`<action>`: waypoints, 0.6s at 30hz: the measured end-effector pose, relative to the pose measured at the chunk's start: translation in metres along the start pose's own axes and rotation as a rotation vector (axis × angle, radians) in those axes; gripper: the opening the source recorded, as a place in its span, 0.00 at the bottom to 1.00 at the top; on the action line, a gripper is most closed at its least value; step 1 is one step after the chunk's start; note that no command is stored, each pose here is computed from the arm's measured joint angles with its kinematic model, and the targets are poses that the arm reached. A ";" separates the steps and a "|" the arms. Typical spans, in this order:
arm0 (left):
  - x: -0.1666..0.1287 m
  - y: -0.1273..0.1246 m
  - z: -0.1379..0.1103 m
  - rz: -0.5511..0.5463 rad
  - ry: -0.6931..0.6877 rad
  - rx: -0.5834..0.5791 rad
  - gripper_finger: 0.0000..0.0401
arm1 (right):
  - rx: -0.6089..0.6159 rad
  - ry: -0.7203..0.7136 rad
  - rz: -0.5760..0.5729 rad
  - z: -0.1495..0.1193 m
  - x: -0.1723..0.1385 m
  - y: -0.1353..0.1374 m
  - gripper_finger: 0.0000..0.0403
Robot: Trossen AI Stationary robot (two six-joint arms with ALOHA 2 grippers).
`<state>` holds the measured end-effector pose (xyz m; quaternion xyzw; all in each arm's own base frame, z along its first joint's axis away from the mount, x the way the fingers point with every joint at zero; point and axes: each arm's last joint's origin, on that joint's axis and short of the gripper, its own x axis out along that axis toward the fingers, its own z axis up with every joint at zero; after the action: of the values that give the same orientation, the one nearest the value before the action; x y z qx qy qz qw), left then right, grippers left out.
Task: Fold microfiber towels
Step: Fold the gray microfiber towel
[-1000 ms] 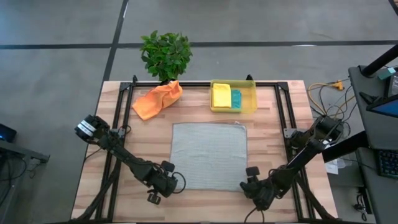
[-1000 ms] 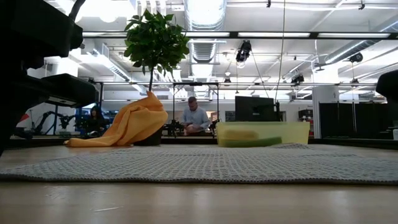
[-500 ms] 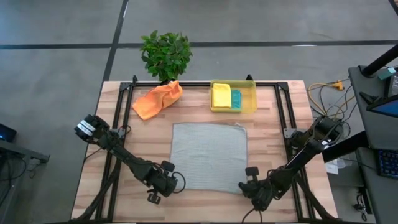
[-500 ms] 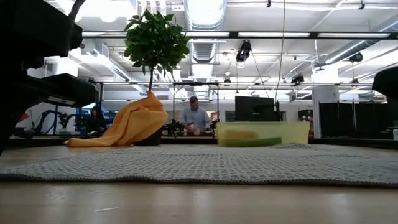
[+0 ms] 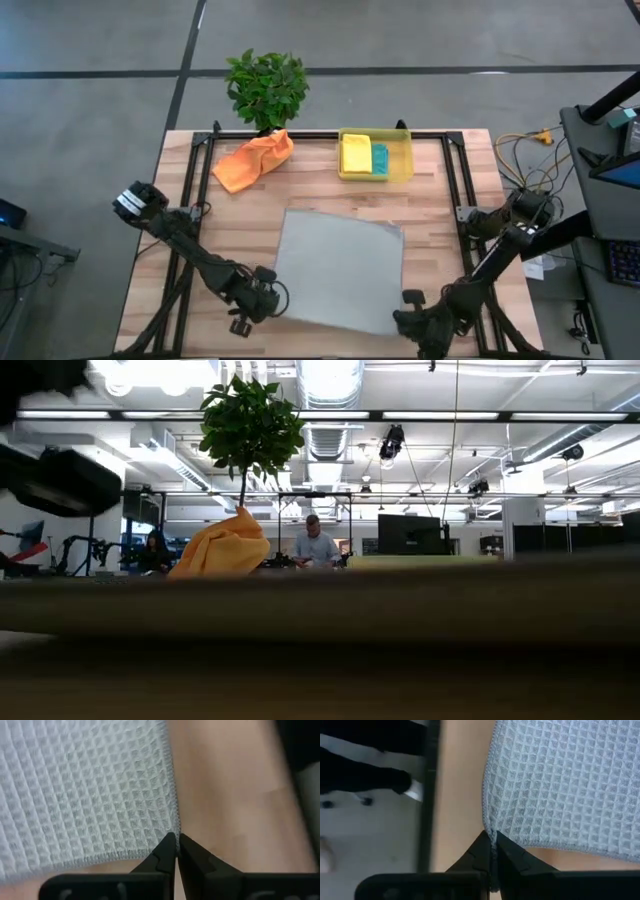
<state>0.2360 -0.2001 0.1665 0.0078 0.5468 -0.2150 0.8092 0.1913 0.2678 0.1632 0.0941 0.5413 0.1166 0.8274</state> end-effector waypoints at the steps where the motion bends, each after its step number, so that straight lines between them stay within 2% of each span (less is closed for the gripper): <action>1: -0.001 -0.006 0.002 -0.040 -0.027 0.014 0.00 | 0.007 -0.012 0.024 0.000 -0.001 0.004 0.02; 4: -0.003 -0.021 0.008 -0.145 -0.107 0.051 0.00 | 0.039 -0.047 0.089 0.000 -0.003 0.014 0.02; 7: -0.005 -0.027 0.011 -0.173 -0.148 0.030 0.00 | 0.068 -0.059 0.097 0.001 -0.003 0.015 0.02; 14: -0.005 -0.023 0.012 -0.131 -0.164 0.004 0.00 | 0.085 -0.093 0.049 0.000 -0.001 0.005 0.02; 18: -0.009 -0.019 0.009 -0.083 -0.176 -0.006 0.00 | 0.151 -0.114 0.009 -0.006 -0.003 -0.007 0.02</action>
<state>0.2344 -0.2170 0.1825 -0.0362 0.4740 -0.2463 0.8446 0.1850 0.2600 0.1615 0.1654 0.5001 0.0737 0.8468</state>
